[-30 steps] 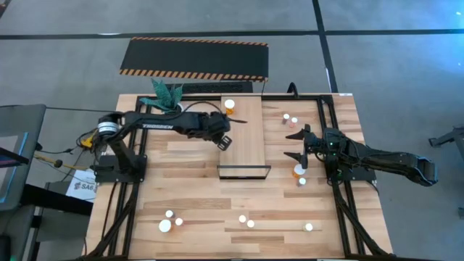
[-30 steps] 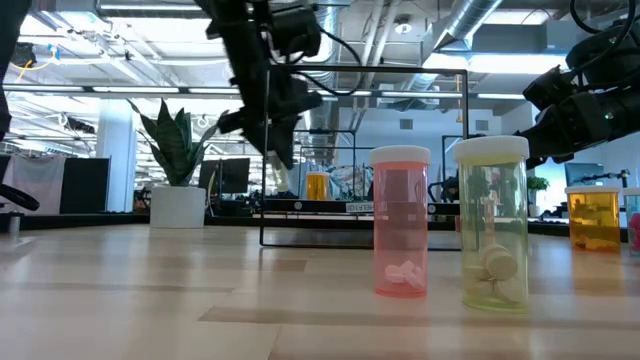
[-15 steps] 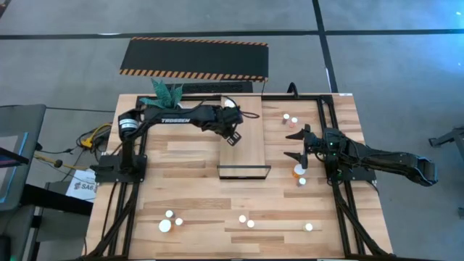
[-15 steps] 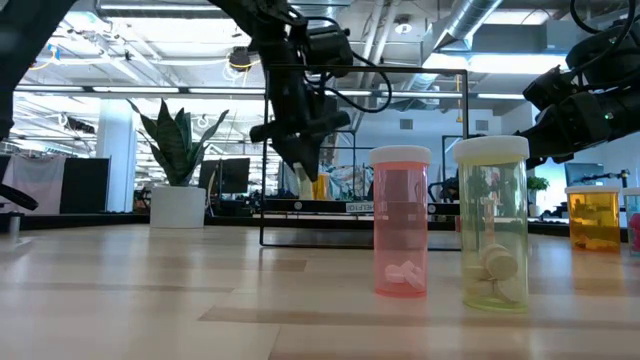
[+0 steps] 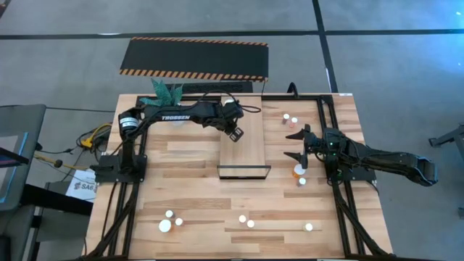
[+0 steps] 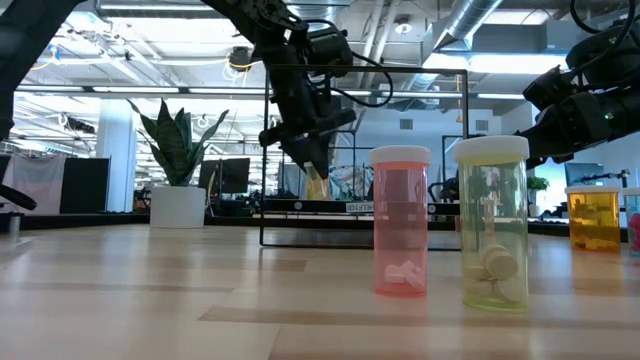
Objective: Pick and place medicine bottles onto shelf by color
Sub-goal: Put the top small yellow pill bottle on the shelf
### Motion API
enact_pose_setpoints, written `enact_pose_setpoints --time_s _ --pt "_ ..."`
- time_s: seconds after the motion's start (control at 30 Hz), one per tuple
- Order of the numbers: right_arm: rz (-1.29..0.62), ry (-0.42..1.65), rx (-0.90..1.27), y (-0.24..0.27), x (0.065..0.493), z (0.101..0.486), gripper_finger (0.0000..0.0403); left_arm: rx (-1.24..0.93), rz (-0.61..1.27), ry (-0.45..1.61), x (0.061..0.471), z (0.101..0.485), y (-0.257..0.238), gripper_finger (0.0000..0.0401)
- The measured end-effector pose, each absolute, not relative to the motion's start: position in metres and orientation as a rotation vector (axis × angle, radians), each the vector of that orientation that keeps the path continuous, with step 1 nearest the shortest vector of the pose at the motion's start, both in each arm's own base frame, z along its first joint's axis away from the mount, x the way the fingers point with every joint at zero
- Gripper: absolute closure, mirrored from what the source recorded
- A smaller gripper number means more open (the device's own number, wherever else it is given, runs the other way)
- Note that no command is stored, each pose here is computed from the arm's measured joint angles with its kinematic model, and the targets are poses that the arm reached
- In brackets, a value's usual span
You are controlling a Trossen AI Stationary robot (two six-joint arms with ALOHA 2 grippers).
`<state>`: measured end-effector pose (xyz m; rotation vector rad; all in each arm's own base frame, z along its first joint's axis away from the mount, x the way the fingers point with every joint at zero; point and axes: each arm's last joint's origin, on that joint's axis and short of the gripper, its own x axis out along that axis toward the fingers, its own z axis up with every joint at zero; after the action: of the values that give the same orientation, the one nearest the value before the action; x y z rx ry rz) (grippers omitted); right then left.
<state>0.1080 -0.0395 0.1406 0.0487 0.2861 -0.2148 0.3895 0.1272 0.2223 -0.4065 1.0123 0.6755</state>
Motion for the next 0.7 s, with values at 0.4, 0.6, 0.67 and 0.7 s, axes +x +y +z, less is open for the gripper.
enact_pose_setpoints --time_s 0.4,0.6,0.67,0.7 --pt "-0.215 0.286 0.049 -0.039 0.108 0.141 0.0029 -0.428 0.691 1.026 0.39 0.212 0.139 0.0312" --pt "-0.215 0.286 0.049 -0.039 0.108 0.14 0.0029 -0.438 0.697 1.023 0.389 0.212 0.144 0.0312" --pt "-0.215 0.286 0.049 -0.039 0.108 0.141 0.0029 -0.442 0.702 1.024 0.388 0.212 0.147 0.0312" --pt "-0.215 0.286 0.049 -0.039 0.108 0.141 0.0029 -0.443 0.705 1.024 0.387 0.212 0.148 0.0312"
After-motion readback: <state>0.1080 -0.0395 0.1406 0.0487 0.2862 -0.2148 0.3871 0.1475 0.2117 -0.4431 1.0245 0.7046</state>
